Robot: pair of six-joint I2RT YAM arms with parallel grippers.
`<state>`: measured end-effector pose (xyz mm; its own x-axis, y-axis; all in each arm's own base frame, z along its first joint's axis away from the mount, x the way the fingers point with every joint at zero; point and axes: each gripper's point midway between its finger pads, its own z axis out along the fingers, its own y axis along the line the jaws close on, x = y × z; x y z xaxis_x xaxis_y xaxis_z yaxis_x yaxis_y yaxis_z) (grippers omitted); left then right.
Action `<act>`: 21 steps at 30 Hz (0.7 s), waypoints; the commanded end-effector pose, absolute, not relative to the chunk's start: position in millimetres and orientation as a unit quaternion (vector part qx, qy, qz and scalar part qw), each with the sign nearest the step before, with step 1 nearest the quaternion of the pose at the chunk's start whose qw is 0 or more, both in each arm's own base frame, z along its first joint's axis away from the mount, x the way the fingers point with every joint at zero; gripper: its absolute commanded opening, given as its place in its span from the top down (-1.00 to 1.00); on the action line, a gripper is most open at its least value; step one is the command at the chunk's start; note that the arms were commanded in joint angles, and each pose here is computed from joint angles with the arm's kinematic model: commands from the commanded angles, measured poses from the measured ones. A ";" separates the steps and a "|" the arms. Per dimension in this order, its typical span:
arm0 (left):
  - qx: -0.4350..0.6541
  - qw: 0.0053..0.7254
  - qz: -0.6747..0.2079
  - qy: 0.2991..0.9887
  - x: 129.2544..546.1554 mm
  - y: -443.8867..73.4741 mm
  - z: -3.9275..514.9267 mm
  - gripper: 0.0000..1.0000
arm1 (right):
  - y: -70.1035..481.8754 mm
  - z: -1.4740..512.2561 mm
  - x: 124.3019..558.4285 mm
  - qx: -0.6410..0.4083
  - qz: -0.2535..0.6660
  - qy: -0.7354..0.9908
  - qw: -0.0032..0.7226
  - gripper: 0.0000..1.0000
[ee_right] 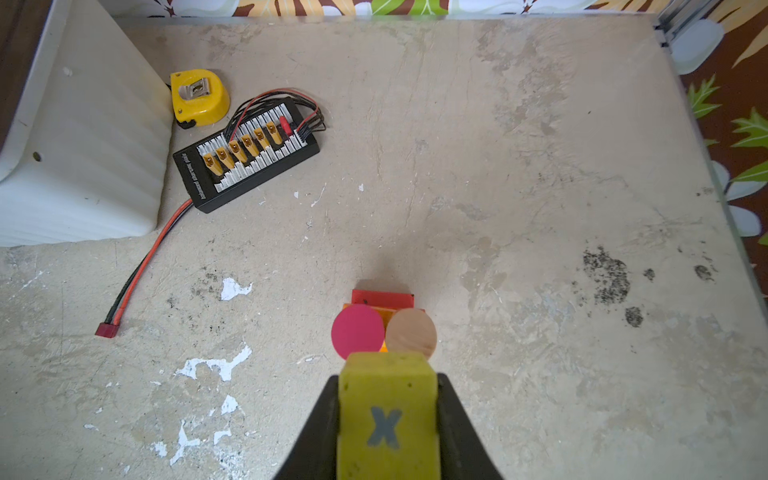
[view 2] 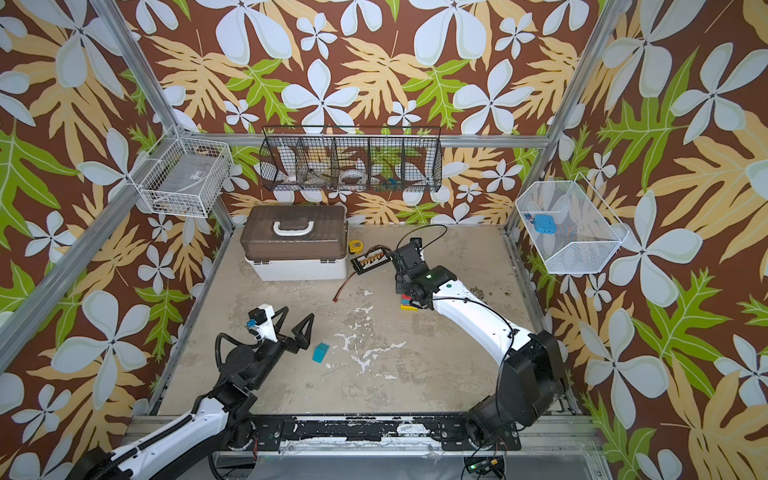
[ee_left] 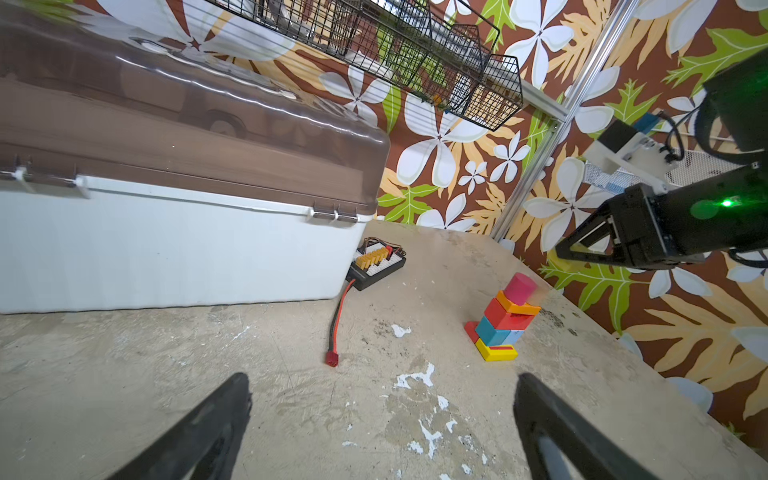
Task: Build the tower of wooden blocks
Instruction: 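Carry the yellow X cube with the right gripper above the tower, then lower the yellow X cube onto the cylinders and open the right gripper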
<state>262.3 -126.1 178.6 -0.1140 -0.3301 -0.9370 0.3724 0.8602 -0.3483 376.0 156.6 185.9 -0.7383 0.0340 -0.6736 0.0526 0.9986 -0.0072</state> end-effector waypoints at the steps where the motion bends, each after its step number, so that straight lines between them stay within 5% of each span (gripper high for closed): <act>1: 0.025 0.658 -0.260 0.706 255.2 -124.6 159.1 -0.99 | 163.7 183.5 384.1 0.020 0.012 0.934 0.357 1.00; 21: 0.033 0.640 -0.259 0.723 261.0 -131.4 152.3 -0.99 | 158.0 161.7 393.8 0.034 -0.013 0.943 0.332 1.00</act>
